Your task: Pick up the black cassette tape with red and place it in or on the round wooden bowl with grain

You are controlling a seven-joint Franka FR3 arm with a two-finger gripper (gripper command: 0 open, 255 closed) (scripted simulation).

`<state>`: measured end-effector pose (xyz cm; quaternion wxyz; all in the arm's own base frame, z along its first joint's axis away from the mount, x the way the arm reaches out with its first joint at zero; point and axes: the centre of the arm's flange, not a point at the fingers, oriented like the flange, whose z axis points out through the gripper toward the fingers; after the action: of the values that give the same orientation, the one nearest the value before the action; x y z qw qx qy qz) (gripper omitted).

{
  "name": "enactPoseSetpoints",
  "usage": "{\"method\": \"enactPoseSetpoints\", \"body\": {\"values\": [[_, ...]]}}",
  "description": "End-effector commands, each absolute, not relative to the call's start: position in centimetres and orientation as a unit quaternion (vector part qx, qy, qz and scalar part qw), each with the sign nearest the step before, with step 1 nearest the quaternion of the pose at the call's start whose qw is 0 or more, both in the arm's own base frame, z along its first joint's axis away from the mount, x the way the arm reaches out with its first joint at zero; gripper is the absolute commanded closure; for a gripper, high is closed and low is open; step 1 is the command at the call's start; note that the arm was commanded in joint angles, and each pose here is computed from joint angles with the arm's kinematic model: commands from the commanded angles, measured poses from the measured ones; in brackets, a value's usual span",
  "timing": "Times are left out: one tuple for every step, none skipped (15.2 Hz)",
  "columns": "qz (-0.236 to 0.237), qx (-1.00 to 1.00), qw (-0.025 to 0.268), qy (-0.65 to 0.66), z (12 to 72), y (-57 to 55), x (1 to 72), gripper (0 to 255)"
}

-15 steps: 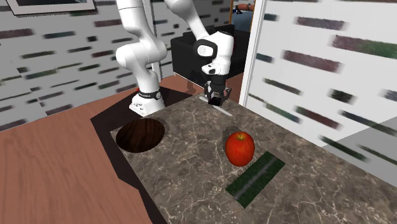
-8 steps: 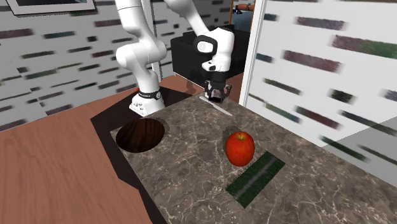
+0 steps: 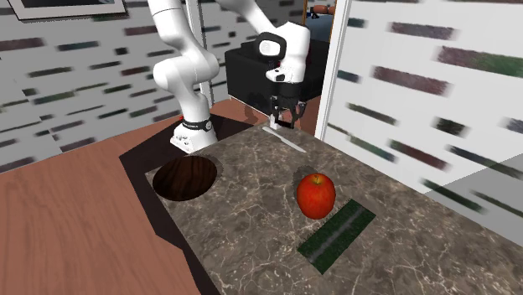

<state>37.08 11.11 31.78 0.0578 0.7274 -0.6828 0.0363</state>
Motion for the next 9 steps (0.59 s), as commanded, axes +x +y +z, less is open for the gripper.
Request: {"method": "enactPoseSetpoints", "body": {"values": [[0.036,0.727,0.058,-0.683,32.8,11.2,37.0,255],[0.036,0.727,0.058,-0.683,33.4,11.2,37.0,255],[0.036,0.727,0.058,-0.683,33.9,11.2,37.0,255],[0.036,0.727,0.058,-0.683,34.4,11.2,37.0,255],[0.036,0.727,0.058,-0.683,35.0,11.2,37.0,255],[0.036,0.727,0.058,-0.683,35.5,11.2,37.0,255],[0.036,0.727,0.058,-0.683,36.0,11.2,37.0,255],[0.036,0.727,0.058,-0.683,36.5,11.2,37.0,255],[0.036,0.727,0.058,-0.683,37.1,11.2,37.0,255]]}}
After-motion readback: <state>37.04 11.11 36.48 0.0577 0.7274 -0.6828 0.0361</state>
